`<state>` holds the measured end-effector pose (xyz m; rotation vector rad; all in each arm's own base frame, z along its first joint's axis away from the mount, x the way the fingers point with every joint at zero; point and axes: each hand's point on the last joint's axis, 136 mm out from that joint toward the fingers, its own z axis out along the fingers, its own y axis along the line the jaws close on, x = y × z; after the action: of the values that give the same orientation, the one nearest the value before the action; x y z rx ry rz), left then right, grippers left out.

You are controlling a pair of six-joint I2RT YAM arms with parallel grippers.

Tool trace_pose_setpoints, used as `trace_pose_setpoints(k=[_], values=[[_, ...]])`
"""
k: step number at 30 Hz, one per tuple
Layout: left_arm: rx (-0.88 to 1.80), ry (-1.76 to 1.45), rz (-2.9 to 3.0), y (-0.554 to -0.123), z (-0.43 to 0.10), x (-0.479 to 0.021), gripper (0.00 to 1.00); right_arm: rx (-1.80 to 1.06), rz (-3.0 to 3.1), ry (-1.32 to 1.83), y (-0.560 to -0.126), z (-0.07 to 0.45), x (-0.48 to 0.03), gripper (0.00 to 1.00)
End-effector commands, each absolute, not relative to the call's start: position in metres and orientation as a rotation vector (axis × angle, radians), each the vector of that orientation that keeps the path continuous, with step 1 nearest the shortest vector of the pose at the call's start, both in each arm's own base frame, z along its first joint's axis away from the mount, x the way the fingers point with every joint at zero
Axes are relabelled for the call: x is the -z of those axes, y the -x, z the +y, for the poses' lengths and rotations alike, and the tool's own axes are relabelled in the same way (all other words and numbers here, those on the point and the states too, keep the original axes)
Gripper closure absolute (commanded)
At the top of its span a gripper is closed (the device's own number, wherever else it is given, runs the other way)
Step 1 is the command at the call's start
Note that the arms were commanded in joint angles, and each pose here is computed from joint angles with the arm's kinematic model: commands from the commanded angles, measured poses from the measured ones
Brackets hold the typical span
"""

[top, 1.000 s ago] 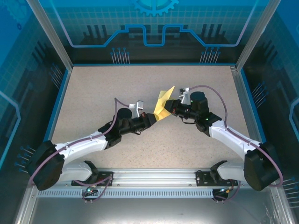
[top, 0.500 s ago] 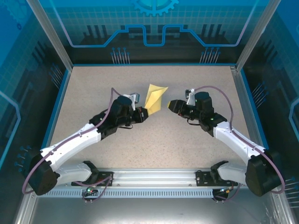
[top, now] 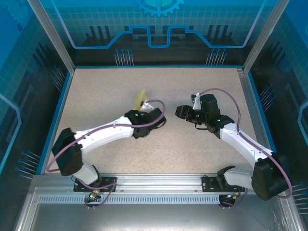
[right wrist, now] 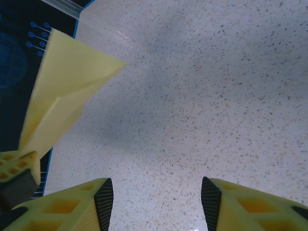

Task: Fold a paper plane with a square sheet of paper (pick it up from the middle)
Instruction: Turn over the paper at the center of the table.

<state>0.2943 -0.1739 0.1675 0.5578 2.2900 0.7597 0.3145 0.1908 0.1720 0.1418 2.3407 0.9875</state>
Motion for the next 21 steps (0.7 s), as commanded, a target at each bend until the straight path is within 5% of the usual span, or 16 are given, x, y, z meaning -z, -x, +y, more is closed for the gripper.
trace_pose_setpoints(k=[1, 11, 21], values=[[-1.058, -0.846, 2.115, -0.292, -0.189, -0.16, 0.96, -0.963, 2.344, -0.132, -0.321, 0.181, -0.175, 0.46], [-1.081, -1.203, 1.99, -0.268, -0.249, -0.093, 0.93, -1.001, 2.359, -0.15, -0.327, 0.17, -0.167, 0.46], [-0.905, -1.42, 2.029, -0.245, -0.28, -0.051, 0.76, -1.055, 2.375, -0.131, -0.333, 0.179, -0.159, 0.46]])
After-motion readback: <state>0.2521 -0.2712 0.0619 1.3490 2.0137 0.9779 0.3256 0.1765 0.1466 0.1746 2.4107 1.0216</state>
